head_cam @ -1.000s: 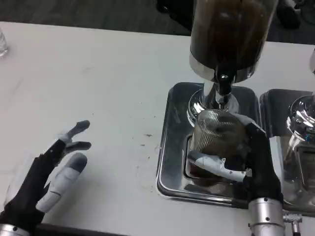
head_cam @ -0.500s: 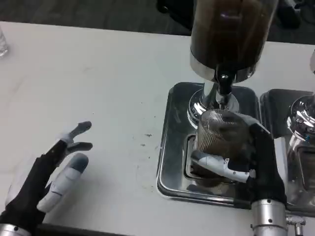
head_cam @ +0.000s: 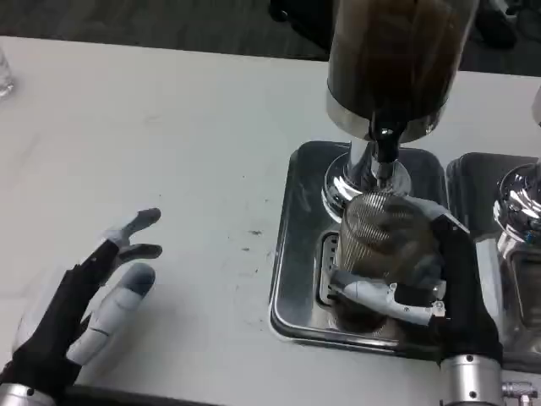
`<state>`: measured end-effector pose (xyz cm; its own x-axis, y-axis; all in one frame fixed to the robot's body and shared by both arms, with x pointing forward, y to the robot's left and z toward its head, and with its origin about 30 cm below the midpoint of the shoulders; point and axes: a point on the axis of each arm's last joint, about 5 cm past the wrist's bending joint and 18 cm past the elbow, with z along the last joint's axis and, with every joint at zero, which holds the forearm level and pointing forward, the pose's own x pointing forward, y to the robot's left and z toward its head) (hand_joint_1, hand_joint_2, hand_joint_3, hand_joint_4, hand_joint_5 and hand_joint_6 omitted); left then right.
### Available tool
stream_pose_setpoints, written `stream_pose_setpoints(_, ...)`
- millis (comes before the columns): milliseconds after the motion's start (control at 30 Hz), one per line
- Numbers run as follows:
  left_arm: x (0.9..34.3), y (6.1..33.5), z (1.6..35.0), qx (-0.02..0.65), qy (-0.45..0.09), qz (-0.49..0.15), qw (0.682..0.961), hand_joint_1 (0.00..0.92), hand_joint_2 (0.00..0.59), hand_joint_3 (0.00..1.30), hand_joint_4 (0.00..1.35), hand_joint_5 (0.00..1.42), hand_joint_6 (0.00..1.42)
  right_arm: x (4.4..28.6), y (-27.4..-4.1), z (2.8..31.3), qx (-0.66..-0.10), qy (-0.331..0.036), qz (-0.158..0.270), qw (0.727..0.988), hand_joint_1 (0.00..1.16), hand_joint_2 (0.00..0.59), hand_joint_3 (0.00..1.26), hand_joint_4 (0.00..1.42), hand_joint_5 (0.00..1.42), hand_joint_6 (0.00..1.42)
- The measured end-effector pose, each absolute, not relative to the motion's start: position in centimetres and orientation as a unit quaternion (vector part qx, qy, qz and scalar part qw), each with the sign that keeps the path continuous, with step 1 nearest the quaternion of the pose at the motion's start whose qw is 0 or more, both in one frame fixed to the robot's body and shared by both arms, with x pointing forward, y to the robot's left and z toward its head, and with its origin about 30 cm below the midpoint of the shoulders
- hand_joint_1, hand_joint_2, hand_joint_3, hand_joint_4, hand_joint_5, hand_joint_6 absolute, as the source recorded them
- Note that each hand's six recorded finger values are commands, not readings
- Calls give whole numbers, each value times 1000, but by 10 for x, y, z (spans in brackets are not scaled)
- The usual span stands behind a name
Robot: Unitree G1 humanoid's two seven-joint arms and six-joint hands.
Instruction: Grasp the cup under the faucet to collect the drink, then remove the cup.
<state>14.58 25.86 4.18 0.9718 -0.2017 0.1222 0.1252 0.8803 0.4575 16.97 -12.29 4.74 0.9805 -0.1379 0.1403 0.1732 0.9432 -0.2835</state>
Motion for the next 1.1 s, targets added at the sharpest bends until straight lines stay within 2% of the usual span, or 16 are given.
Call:
stream_pose_setpoints(233, 148, 256, 42, 230, -85, -93, 965, 0, 147, 196, 124, 295, 90, 166, -123, 47, -150, -59, -77, 984, 1094, 67, 776, 816, 969, 1313)
stream_pose_setpoints(367, 148, 254, 43, 251, -86, -112, 958, 0, 157, 154, 67, 254, 71, 162, -124, 50, -151, -66, -73, 984, 1094, 68, 776, 816, 969, 1313)
stream_pose_setpoints(433, 148, 257, 49, 285, -98, -130, 945, 0, 158, 110, 9, 203, 36, 158, -126, 53, -154, -73, -68, 983, 1093, 70, 777, 816, 969, 1313)
stream_pose_setpoints(600, 146, 262, 63, 353, -115, -154, 916, 0, 157, 3, 0, 37, 0, 151, -131, 58, -160, -84, -63, 982, 1088, 72, 777, 816, 969, 1314)
stream_pose_setpoints(633, 143, 263, 67, 383, -110, -165, 902, 0, 150, 1, 0, 7, 0, 149, -133, 59, -163, -86, -60, 981, 1087, 72, 777, 816, 969, 1314)
stream_pose_setpoints(867, 131, 267, 86, 494, -79, -185, 846, 0, 120, 0, 0, 0, 0, 142, -138, 63, -175, -89, -46, 979, 1082, 78, 772, 816, 969, 1314)
stream_pose_setpoints(1100, 113, 268, 95, 531, -51, -184, 826, 0, 117, 0, 0, 0, 0, 139, -144, 72, -196, -109, -24, 974, 1079, 81, 771, 816, 969, 1314)
